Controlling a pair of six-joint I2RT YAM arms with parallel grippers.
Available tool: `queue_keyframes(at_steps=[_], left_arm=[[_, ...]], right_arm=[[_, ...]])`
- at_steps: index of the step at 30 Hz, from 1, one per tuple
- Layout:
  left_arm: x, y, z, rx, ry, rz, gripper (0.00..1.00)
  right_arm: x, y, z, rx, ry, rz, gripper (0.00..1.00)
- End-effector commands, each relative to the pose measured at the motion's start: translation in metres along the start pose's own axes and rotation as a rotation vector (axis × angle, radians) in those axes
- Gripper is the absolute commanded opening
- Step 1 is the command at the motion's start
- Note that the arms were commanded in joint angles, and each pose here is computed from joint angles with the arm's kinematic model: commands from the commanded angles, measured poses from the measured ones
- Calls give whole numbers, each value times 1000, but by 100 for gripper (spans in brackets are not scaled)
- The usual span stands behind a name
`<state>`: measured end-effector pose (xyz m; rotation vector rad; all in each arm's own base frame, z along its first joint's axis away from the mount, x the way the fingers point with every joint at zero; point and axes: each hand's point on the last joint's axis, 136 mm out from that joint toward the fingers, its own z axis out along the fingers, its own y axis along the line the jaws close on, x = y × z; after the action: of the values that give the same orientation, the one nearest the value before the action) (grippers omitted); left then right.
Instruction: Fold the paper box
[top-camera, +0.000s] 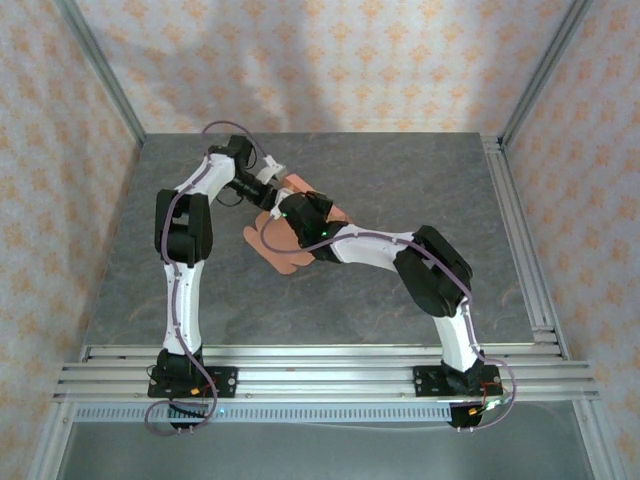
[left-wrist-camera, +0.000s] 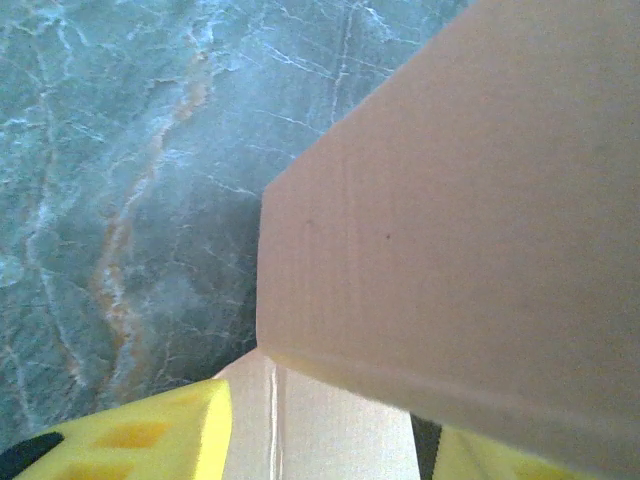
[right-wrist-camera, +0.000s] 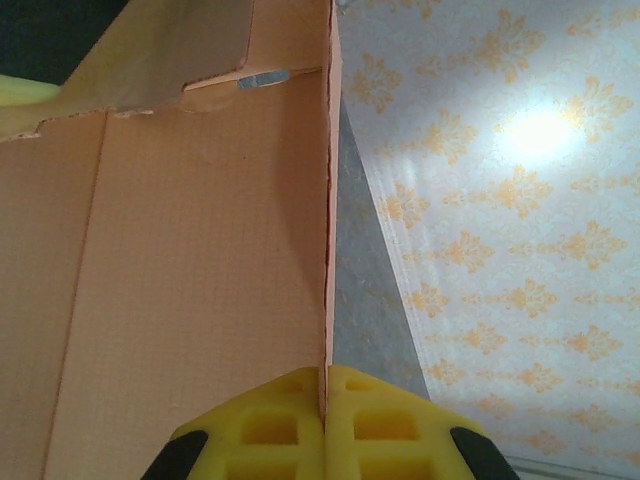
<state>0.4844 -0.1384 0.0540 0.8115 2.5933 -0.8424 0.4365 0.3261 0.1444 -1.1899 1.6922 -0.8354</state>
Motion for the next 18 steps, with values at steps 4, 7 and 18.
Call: queue_keyframes(at_steps=[4, 7, 18], left_arm=[[-20, 8, -21, -80, -86, -2, 51], [-23, 10, -20, -84, -90, -8, 50], [-32, 0, -23, -31, -127, 11, 51]], right_arm=[[1, 3, 1, -27, 41, 34, 0], [1, 10, -1, -74, 40, 37, 0], [-15, 5, 12, -52, 52, 111, 0]])
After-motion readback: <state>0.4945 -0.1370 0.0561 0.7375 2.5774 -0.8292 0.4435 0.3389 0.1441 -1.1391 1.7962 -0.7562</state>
